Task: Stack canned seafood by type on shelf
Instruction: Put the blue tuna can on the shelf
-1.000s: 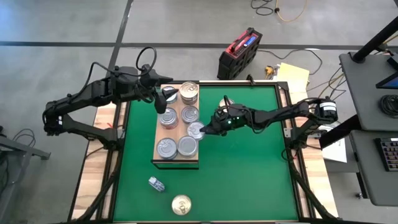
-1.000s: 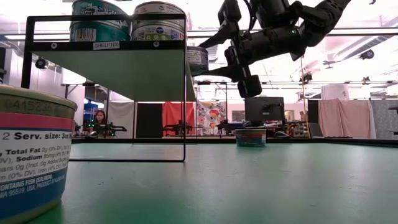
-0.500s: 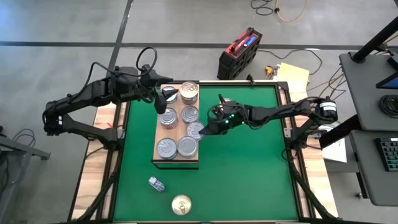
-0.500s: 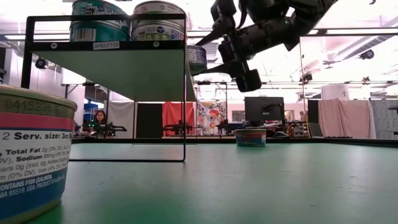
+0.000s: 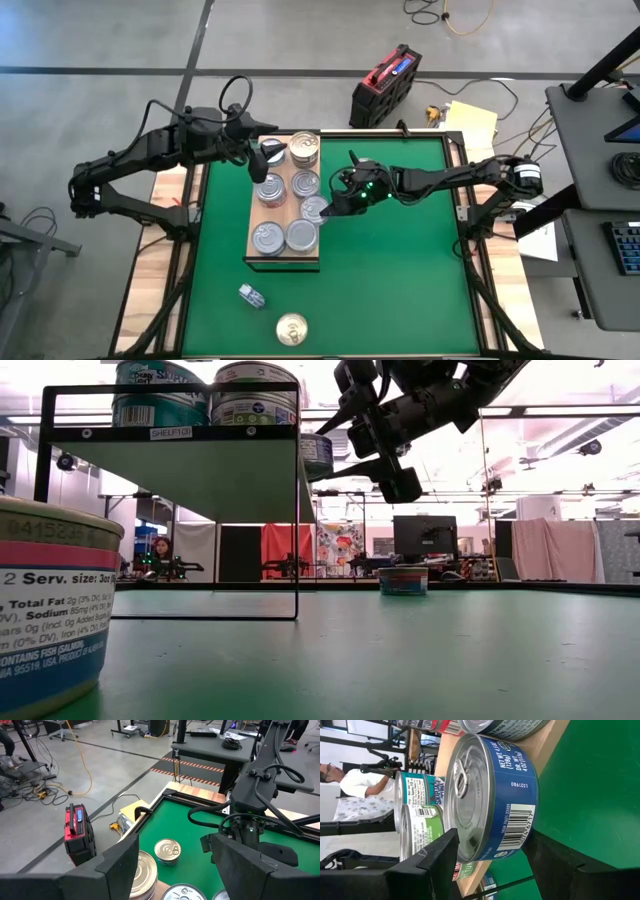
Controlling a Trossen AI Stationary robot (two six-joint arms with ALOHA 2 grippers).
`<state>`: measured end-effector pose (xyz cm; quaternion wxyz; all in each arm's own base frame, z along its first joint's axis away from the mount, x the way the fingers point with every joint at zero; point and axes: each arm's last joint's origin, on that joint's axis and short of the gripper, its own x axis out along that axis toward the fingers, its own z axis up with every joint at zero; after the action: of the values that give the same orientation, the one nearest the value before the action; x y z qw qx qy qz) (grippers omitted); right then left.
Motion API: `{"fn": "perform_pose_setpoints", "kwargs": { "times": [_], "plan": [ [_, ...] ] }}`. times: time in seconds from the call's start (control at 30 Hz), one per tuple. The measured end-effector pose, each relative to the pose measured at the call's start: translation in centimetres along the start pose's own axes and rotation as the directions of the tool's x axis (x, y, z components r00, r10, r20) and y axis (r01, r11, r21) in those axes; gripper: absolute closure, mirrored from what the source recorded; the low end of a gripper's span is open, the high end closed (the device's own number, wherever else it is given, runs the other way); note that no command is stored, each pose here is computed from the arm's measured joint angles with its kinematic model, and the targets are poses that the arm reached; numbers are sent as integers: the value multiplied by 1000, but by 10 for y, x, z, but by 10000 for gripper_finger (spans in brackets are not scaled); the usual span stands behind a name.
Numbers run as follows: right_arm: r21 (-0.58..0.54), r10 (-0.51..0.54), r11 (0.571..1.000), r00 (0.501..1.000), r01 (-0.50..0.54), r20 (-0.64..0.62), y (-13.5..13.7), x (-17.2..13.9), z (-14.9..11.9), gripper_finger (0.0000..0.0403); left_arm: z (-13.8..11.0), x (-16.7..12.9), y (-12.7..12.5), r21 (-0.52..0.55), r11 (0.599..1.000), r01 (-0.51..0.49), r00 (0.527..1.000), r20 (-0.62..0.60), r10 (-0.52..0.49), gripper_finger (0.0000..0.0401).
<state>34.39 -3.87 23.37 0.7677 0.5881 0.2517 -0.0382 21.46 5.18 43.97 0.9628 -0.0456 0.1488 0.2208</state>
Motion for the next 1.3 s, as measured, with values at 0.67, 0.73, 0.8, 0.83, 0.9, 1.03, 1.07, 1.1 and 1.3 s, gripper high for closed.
{"fn": "perform_pose_setpoints", "kwargs": {
  "times": [0.67, 0.73, 0.8, 0.83, 0.9, 1.03, 1.07, 1.1, 1.3],
  "plan": [
    [3, 1, 1000, 1000, -1, 12, 0, 0, 0, 185, 0, 0, 0, 0, 1000, 0, 1000, 0, 0, 169],
    [4, 1, 1000, 1000, -1, 12, 0, 0, 0, 185, 0, 0, 0, 0, 1000, 0, 1000, 0, 0, 169],
    [8, 1, 1000, 1000, -1, 12, 0, 0, 0, 184, 0, 0, 0, 0, 1000, 0, 1000, 0, 0, 169],
    [9, 1, 1000, 1000, -1, 12, 0, 0, 0, 182, 0, 0, 0, 0, 1000, 0, 1000, 0, 0, 169],
    [10, -1, 1000, 1000, 1, 18, 0, 0, 1, 175, 0, 0, 0, 0, 1000, 0, 1000, 0, 0, 169],
    [17, -5, 1000, 1000, 4, 26, 0, 0, 1, 157, 0, 0, 0, 0, 1000, 0, 1000, 0, 0, 169],
    [15, -5, 1000, 1000, 4, 27, 0, 0, 1, 153, 0, 0, 0, 0, 1000, 0, 1000, 0, 0, 169],
    [13, -5, 1000, 1000, 4, 26, 0, 0, 1, 149, 0, 0, 0, 0, 1000, 0, 1000, 0, 0, 169],
    [8, -3, 1000, 1000, 3, 27, 0, 0, 1, 144, 0, 0, 0, 0, 1000, 0, 1000, 0, 0, 169]
  ]
}}
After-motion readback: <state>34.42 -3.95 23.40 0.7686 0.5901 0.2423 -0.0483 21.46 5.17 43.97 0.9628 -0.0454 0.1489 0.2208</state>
